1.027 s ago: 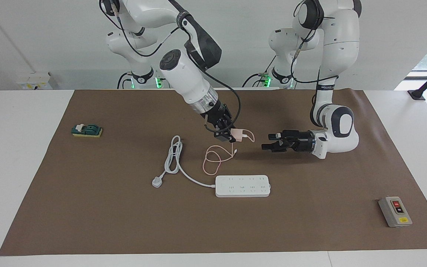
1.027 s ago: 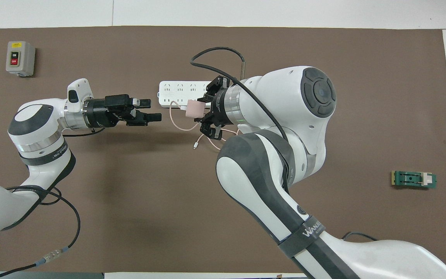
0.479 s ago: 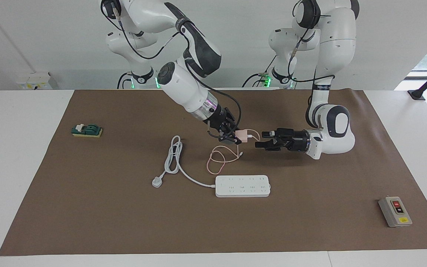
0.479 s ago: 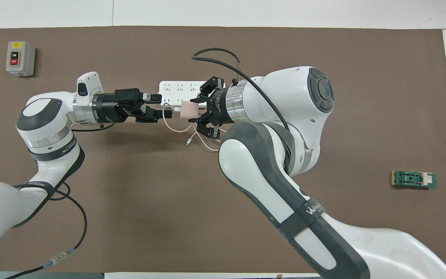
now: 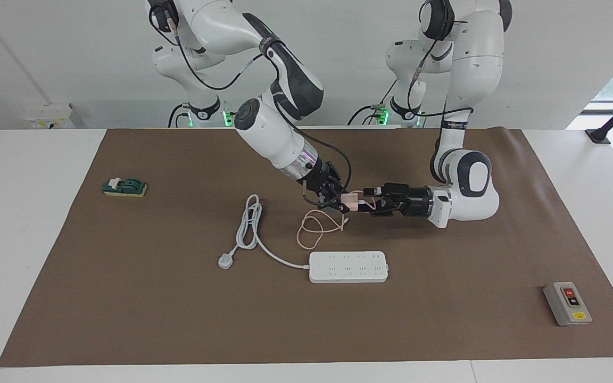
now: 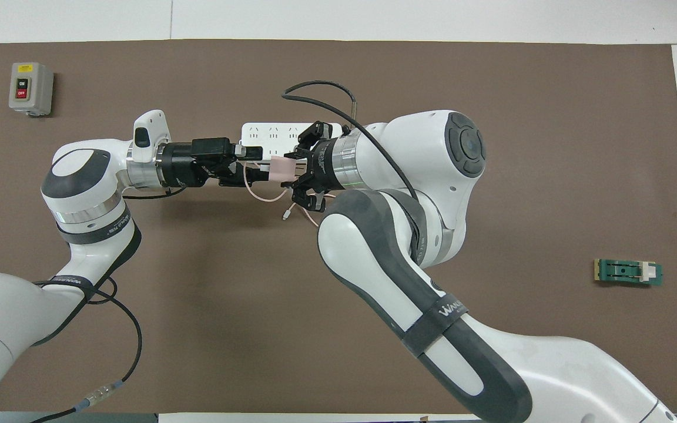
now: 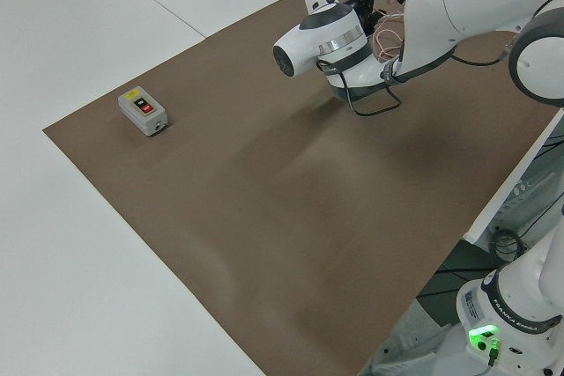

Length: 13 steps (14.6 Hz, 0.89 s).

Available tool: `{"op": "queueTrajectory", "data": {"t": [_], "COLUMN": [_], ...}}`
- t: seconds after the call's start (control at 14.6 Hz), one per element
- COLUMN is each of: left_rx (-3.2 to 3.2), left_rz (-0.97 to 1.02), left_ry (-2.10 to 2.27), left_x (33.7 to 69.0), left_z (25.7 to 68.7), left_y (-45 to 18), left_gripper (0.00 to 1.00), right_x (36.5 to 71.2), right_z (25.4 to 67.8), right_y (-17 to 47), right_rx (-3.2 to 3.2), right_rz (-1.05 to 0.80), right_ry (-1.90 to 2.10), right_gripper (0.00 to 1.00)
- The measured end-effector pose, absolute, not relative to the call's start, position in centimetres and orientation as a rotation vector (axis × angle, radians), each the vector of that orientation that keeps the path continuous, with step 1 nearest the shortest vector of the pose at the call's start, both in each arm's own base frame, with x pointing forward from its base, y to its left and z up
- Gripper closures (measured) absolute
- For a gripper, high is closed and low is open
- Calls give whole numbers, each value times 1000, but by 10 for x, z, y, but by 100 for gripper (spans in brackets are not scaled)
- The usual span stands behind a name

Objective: Plug charger into power strip

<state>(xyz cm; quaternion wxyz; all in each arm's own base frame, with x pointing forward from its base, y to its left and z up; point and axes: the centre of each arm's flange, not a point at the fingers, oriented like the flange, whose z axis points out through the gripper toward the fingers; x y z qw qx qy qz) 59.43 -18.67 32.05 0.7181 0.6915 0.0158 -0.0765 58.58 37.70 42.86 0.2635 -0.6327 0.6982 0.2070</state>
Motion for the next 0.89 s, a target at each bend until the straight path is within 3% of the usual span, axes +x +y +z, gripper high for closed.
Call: {"op": "queueTrajectory", "data": {"t": [0.89], "left_rx": [1565], "left_rz": [-111], "left_ry": [-22], "left_x": [593], "left_z": [324], "left_y": [-198], "left_gripper": [1], "right_x": [584], "right_z": [425], "right_y": [380], "right_rx": [-1716], "right_rz": [565], "right_ry": [1892], "right_gripper": [53]}}
